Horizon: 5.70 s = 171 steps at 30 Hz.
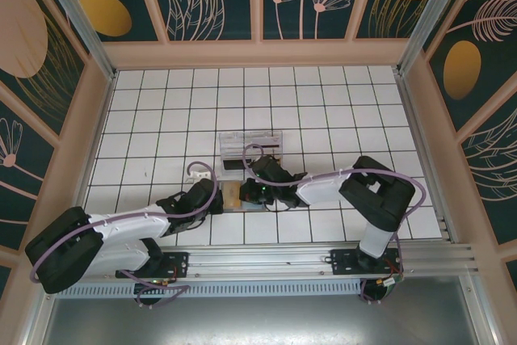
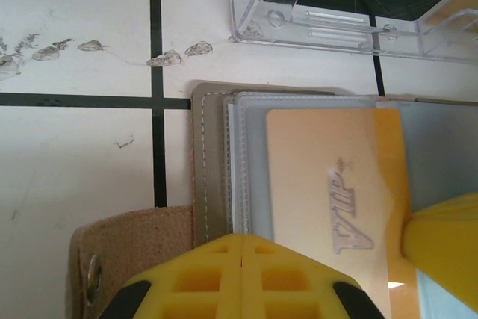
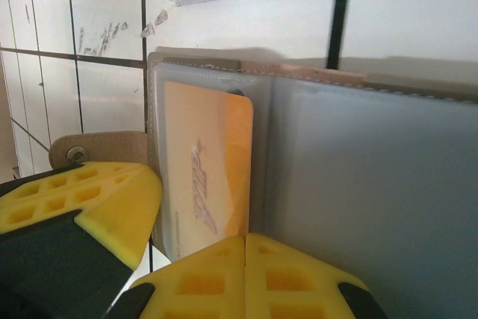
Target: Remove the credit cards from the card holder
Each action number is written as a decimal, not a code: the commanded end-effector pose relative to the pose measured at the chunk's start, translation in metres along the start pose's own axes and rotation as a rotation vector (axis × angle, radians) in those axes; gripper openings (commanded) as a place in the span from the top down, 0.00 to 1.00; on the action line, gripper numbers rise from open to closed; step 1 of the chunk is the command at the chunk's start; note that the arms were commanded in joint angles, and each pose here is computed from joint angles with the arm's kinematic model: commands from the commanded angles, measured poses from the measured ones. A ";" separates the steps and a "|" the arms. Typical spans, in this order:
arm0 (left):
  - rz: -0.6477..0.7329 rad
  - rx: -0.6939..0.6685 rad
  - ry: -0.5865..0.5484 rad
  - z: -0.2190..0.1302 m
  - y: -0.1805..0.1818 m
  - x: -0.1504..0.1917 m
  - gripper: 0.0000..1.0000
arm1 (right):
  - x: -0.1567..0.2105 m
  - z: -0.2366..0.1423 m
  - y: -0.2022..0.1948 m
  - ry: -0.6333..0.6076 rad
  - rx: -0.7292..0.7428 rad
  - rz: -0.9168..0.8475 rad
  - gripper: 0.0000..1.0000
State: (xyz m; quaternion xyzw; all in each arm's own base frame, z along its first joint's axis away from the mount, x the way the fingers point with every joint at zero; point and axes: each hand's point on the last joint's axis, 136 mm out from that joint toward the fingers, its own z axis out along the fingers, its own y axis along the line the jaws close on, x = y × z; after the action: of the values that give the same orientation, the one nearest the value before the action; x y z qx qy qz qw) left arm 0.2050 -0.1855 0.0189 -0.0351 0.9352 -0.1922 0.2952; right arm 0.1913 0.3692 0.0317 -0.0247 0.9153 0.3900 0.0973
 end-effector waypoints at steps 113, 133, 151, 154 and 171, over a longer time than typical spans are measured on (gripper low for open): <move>-0.066 0.183 -0.472 -0.087 0.008 -0.067 0.01 | -0.137 -0.077 -0.022 -0.021 0.999 -1.597 0.71; -0.079 0.218 -0.354 -0.071 -0.005 -0.052 0.03 | -0.088 -0.115 0.010 -0.313 0.592 -1.052 0.65; -0.031 0.243 -0.086 -0.046 -0.045 -0.030 0.36 | -0.008 -0.057 -0.046 -0.194 0.343 -0.489 0.81; -0.013 0.230 -0.073 -0.042 -0.047 -0.030 0.40 | -0.006 -0.052 -0.052 -0.185 0.355 -0.488 0.82; 0.021 0.137 0.029 -0.012 -0.035 -0.008 0.46 | -0.003 -0.040 -0.064 -0.153 0.388 -0.480 0.85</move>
State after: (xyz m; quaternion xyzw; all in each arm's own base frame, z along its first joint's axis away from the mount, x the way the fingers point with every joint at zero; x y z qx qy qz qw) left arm 0.1981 -0.2044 0.0393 -0.0096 0.9294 -0.2420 0.2784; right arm 0.1969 0.2956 0.0198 -0.1951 0.9274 0.1780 0.2649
